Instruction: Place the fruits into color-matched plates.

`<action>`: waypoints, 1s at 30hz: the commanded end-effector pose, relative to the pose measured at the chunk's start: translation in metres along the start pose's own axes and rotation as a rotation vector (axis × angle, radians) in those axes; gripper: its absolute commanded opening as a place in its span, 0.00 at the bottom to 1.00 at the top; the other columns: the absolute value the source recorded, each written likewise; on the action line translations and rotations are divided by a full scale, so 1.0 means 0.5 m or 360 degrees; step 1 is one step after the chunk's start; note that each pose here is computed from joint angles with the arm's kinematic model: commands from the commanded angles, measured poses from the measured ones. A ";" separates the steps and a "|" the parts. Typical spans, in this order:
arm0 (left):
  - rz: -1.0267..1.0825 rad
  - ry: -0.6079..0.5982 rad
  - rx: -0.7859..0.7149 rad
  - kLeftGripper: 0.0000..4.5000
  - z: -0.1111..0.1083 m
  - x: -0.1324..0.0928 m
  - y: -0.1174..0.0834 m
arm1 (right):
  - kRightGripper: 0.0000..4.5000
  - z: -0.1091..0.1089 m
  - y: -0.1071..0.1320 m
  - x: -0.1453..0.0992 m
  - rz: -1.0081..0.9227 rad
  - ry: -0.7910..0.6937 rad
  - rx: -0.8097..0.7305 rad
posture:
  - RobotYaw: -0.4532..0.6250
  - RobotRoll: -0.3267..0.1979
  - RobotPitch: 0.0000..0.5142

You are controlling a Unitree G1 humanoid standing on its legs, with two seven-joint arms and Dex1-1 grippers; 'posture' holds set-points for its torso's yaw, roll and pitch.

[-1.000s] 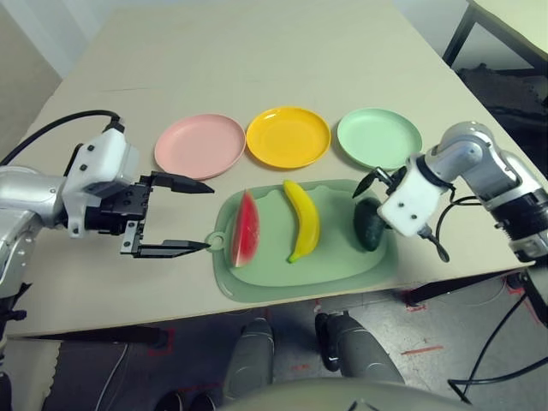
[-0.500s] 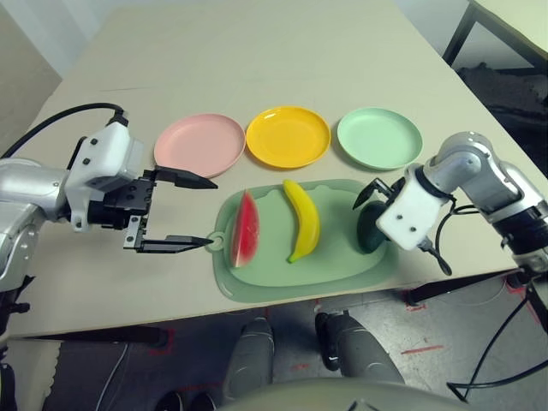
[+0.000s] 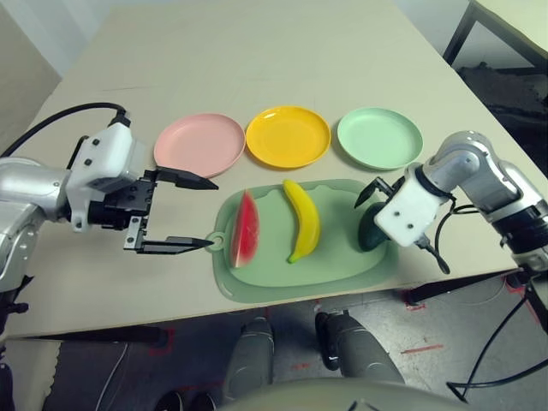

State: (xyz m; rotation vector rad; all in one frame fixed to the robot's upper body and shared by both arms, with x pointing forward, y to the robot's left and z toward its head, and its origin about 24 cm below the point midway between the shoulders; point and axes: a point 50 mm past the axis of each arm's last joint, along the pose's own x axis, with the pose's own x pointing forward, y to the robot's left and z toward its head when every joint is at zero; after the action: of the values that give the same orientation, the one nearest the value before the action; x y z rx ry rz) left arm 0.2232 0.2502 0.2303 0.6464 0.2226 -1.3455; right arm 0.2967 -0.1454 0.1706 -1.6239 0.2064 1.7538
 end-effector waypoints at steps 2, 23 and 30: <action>-0.0011 0.0035 0.0017 1.00 0.002 -0.002 0.001 | 0.99 0.008 0.004 0.006 0.0043 -0.0010 0.0006 | 0.43 0.62 0.30; 0.0005 0.0011 0.0016 1.00 0.000 0.002 0.006 | 0.65 0.022 -0.012 -0.014 0.0000 -0.0071 0.0121 | 0.43 0.62 0.29; 0.0218 -0.0005 -0.0108 1.00 -0.003 0.009 0.025 | 0.65 -0.056 -0.089 -0.100 -0.0340 0.0195 0.0356 | 0.42 0.62 0.29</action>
State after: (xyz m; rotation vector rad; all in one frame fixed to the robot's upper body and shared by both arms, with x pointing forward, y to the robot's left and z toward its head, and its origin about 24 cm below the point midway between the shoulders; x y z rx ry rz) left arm 0.2345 0.2498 0.2335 0.6040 0.1881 -1.2253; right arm 0.3297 -0.1356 0.2196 -1.5360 0.2410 1.5359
